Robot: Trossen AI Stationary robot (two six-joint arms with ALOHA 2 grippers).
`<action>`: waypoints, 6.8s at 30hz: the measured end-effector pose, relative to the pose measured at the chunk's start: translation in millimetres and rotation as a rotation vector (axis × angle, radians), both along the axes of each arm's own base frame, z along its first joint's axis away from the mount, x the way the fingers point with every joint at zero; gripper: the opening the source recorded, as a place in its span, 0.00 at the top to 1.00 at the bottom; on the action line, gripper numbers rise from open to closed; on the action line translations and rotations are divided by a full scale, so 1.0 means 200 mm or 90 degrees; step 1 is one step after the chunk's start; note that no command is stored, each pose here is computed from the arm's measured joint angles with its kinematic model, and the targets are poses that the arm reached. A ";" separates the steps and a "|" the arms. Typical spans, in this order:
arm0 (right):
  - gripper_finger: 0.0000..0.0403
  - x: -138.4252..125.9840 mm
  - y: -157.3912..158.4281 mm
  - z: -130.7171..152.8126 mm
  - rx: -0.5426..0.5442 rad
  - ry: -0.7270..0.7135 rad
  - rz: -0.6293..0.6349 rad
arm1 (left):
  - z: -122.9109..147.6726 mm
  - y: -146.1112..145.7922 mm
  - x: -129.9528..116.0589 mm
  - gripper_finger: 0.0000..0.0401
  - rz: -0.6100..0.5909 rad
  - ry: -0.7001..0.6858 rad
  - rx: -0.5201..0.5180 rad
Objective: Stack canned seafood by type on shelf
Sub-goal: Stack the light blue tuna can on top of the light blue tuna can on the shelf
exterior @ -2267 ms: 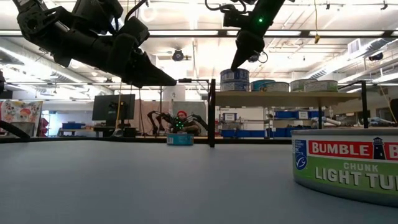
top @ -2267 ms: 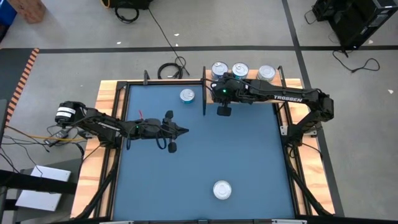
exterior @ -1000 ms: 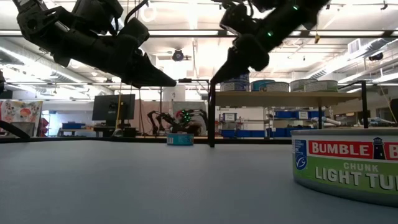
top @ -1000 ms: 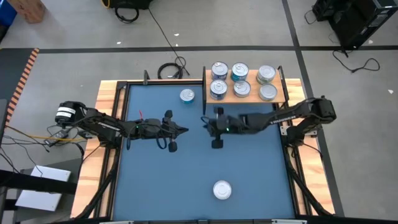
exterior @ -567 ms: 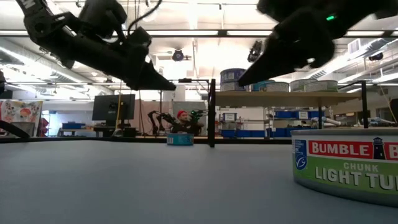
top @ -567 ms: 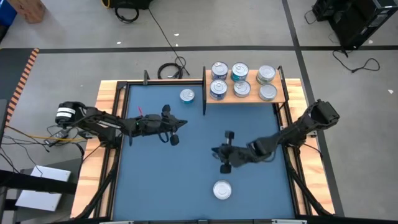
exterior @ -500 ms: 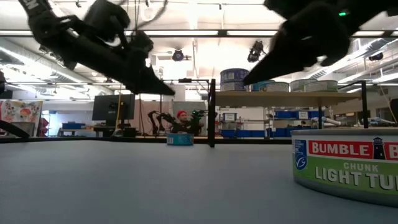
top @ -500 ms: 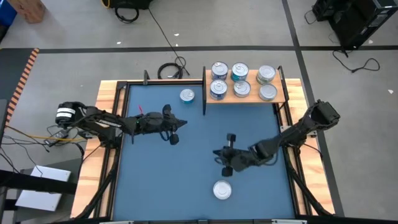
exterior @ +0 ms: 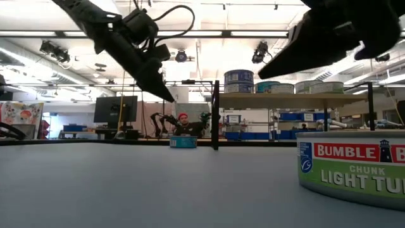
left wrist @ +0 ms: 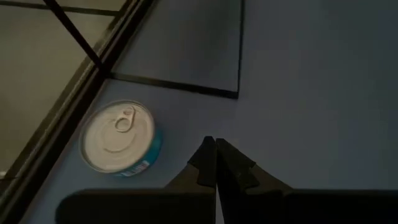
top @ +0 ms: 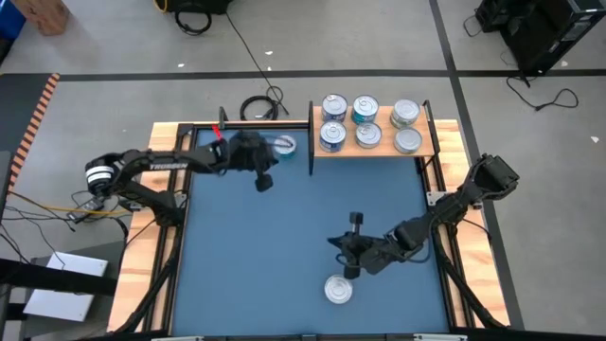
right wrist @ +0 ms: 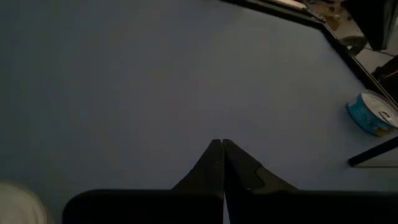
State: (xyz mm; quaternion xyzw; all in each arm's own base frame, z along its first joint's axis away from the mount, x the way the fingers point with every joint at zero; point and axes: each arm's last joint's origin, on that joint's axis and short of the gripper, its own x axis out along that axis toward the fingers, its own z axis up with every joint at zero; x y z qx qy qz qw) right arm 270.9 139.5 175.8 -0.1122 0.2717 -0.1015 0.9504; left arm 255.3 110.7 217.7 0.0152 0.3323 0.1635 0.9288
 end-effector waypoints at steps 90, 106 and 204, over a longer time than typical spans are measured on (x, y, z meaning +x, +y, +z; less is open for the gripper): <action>0.99 -0.10 -0.16 0.25 -0.040 0.016 0.086 | -0.25 0.33 0.20 1.00 -0.104 0.415 -0.026; 1.00 -0.01 -0.50 0.28 -0.208 0.035 -0.122 | -0.23 0.12 0.05 1.00 -0.098 0.391 -0.011; 0.99 -0.04 -0.33 0.25 0.057 0.048 0.067 | -0.31 -0.79 0.21 1.00 -0.203 0.154 -0.018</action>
